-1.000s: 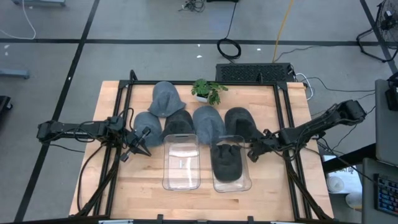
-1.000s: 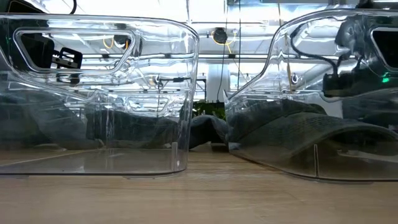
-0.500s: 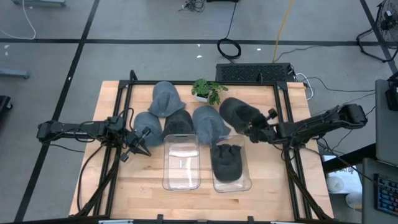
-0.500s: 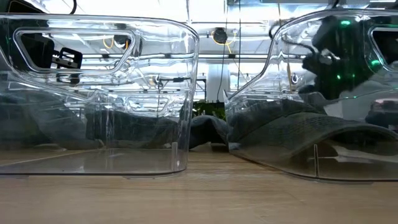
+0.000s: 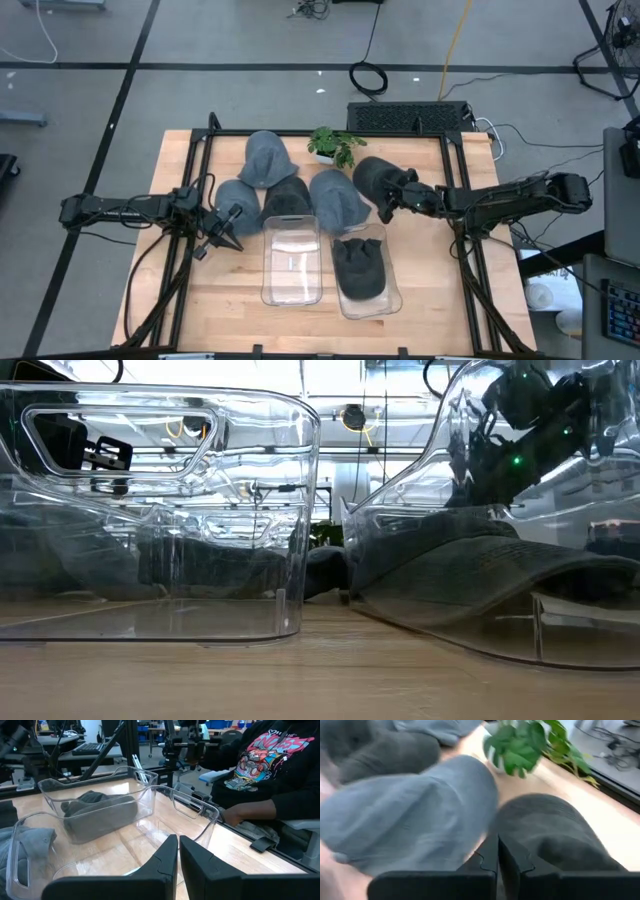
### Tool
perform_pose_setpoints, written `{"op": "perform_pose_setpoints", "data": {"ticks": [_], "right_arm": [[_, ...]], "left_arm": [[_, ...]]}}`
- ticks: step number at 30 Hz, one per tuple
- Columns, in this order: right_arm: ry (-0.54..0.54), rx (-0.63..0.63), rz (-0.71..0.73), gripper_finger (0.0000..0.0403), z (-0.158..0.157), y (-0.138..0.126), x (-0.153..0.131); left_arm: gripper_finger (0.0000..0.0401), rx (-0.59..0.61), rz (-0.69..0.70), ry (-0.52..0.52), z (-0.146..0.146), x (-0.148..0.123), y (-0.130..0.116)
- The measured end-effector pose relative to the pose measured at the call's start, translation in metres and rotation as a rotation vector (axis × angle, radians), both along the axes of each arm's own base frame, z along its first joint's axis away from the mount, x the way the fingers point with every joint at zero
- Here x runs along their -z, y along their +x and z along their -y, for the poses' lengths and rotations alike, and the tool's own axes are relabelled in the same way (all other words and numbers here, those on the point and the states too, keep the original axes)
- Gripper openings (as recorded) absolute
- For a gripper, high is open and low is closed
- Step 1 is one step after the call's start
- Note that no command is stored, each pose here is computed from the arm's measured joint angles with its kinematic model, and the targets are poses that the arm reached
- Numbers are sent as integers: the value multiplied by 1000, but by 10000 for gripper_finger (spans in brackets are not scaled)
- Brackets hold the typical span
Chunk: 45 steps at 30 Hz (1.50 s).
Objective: Pick & Place hat
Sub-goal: Put the right black cap into the right transparent bin
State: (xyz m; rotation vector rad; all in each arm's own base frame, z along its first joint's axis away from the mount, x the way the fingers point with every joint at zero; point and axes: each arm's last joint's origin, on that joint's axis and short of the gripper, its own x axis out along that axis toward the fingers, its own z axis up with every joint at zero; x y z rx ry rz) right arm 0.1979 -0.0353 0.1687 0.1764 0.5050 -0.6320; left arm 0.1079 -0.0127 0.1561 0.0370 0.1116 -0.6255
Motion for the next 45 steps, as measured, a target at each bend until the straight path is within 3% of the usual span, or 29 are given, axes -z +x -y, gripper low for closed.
{"op": "perform_pose_setpoints", "data": {"ticks": [3, 6, 13, 21, 25, 35, 41, 45], "right_arm": [[-4, 26, -70, 12, 3, -5, 4], [-7, -25, -144, 31, 2, -10, 7], [27, -45, -264, 117, -2, -29, 7], [202, -176, -311, 189, -9, -42, 9], [236, -200, -347, 196, -11, -46, 11], [178, -233, -365, 196, -9, -33, 19], [100, -240, -444, 196, -6, -22, 33], [19, -162, -490, 196, -2, -19, 40]], "left_arm": [[26, 0, 0, 0, 0, 0, 0], [26, 0, 0, 0, 0, 0, 0], [26, 0, 0, 0, 0, 0, 0], [26, 0, 0, 0, 0, 0, 0], [26, 0, 0, 0, 0, 0, 0], [26, 0, 0, 0, 0, 0, 0], [26, 0, -1, 0, 0, 0, 0], [26, 0, 0, 0, 0, 0, 0]]}}
